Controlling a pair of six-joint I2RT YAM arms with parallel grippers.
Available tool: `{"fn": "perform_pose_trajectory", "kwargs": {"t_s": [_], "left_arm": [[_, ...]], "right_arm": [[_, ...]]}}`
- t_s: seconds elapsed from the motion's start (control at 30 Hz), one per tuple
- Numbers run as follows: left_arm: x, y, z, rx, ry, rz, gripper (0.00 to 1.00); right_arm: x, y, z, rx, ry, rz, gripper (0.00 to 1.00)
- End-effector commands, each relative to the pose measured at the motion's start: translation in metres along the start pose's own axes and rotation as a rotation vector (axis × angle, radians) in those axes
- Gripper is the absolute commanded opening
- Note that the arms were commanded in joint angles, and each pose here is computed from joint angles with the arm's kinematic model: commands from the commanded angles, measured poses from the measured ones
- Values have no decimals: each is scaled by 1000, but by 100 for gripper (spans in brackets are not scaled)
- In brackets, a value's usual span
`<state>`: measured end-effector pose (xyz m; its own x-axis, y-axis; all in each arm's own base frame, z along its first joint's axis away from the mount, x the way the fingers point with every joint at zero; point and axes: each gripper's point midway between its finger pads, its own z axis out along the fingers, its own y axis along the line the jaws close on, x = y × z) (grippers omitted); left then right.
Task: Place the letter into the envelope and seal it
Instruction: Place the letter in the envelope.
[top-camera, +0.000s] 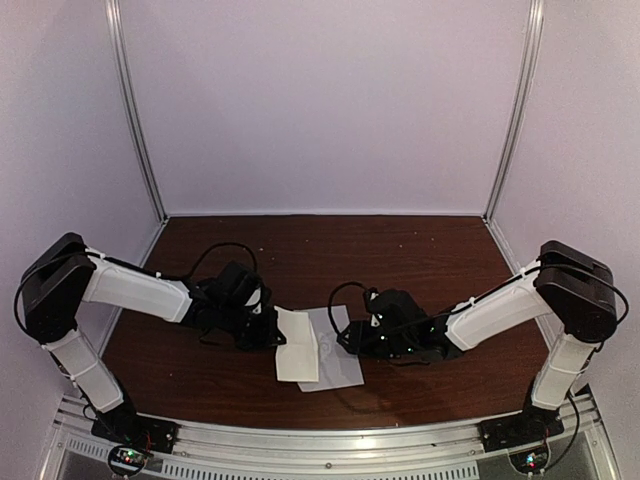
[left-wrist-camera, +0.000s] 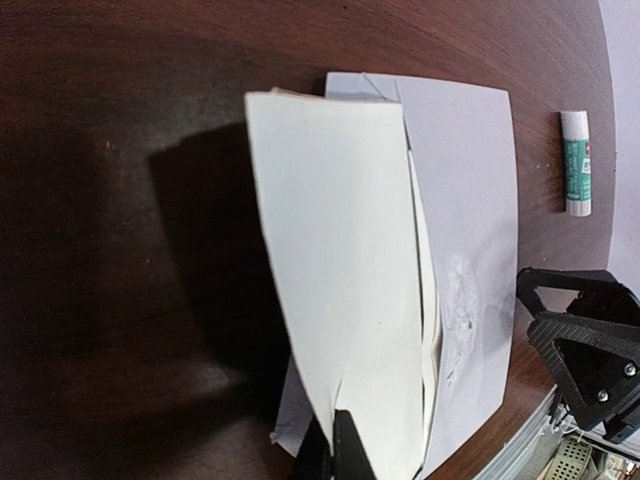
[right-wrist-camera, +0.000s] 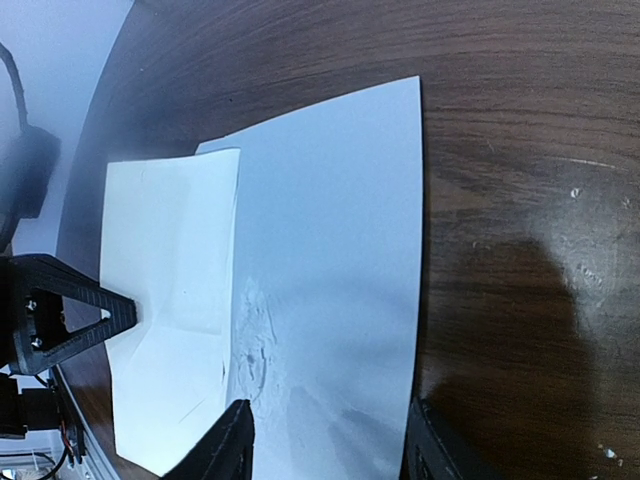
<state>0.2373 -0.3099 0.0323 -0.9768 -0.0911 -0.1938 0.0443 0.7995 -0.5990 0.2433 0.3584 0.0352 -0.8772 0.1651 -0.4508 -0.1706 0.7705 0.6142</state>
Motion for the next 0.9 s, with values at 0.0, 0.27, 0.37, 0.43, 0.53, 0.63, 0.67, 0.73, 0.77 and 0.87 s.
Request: {"fn": "perform_pose_trajectory", "kwargs": {"t_s": [0.0, 0.27, 0.37, 0.43, 0.53, 0.63, 0.67, 0.73, 0.77, 0.87], "left_arm": [[2, -4, 3, 19, -9, -21, 0], [-1, -4, -3, 4, -60, -64, 0], [-1, -2, -6, -1, -77, -81, 0], [0, 0, -8, -5, -85, -92, 0], [-1, 1, -11, -6, -97, -102, 0], [-1, 1, -13, -8, -106, -108, 0], [0, 1, -13, -7, -105, -109, 0], [0, 1, -13, -6, -103, -111, 0], [1, 1, -12, -6, -102, -111, 0], [0, -4, -12, 18, -106, -107, 0]], "right_arm": [[22, -20, 5, 59, 65, 3, 53], [24, -21, 6, 62, 67, 6, 53], [24, -22, 6, 63, 69, 6, 53], [24, -22, 7, 64, 69, 6, 53], [25, -23, 6, 65, 70, 6, 53], [25, -23, 7, 65, 72, 7, 53], [25, -23, 7, 66, 72, 8, 53], [26, -23, 7, 66, 74, 7, 53], [26, -23, 7, 67, 74, 7, 53], [26, -23, 8, 68, 75, 6, 53]]}}
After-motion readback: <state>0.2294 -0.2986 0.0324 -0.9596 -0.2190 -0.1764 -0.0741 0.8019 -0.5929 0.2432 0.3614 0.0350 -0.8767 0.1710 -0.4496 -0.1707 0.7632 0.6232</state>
